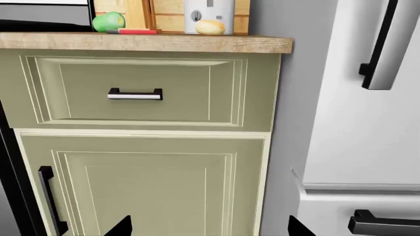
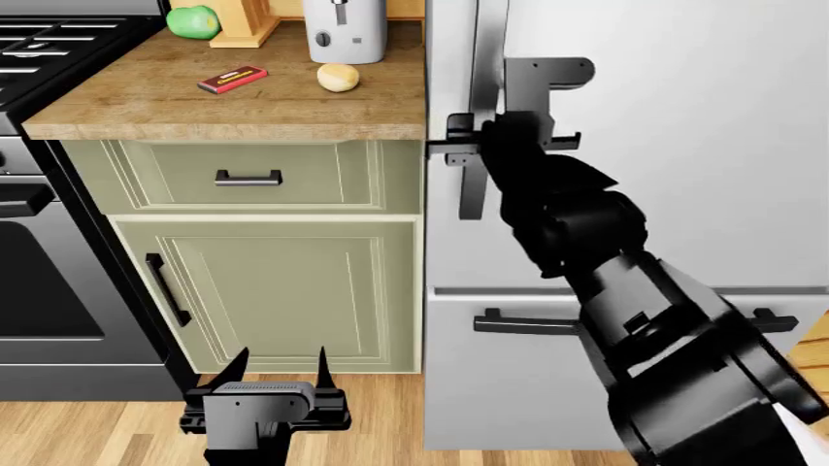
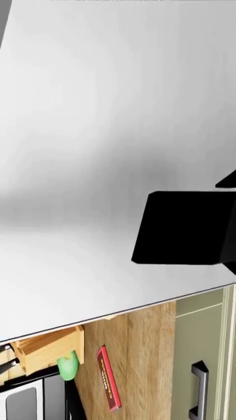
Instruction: Open the fridge door
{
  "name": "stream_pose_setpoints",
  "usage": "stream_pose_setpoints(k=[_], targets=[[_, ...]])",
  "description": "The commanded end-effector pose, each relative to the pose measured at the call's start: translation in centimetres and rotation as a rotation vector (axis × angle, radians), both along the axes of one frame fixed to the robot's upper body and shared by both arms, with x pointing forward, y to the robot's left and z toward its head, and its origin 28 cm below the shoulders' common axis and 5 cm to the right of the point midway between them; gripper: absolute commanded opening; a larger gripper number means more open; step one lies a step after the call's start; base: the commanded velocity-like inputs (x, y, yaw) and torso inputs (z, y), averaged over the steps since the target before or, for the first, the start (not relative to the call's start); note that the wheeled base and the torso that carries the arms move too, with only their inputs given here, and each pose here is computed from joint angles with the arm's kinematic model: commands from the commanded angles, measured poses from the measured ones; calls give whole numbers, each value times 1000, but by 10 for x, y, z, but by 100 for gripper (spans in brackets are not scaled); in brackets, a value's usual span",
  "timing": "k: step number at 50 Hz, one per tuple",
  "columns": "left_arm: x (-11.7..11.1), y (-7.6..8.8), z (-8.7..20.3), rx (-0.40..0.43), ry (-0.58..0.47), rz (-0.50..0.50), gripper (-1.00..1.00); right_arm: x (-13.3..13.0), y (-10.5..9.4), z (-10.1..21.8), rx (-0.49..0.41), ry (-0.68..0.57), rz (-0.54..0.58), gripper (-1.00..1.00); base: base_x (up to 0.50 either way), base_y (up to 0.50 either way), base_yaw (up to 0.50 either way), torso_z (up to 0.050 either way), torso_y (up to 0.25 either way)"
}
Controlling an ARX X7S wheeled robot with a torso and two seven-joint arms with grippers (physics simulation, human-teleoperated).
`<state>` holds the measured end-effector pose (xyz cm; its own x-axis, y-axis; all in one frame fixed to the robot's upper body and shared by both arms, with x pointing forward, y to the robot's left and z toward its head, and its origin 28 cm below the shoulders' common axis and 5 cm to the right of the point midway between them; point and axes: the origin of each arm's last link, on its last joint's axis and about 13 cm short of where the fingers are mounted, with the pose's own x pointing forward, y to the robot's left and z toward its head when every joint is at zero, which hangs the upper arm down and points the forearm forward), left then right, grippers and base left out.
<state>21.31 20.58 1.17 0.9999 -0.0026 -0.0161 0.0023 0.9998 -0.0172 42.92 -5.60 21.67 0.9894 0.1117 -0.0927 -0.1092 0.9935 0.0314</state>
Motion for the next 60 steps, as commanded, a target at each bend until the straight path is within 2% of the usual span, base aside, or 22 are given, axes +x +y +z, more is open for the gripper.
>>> stream_pose_setpoints(k=[1, 18, 43, 54, 60], targets=[[0, 0, 0, 0, 0, 1, 100, -11, -3, 9, 27, -45, 20, -100, 0, 0, 0, 0, 0], [-1, 0, 0, 6, 0, 3, 100, -65, -40, 21, 57, -112, 46, -100, 0, 0, 0, 0, 1], [0, 0, -1, 12, 3, 5, 100, -114, -65, 36, 105, -193, 139, -100, 0, 0, -1, 0, 2], [0, 0, -1, 16, 4, 5, 100, -125, -95, 27, 76, -123, 270, -100, 0, 0, -1, 1, 4], [0, -1, -2, 20, 6, 4, 100, -128, -117, 31, 66, -89, 267, -100, 0, 0, -2, 0, 2]])
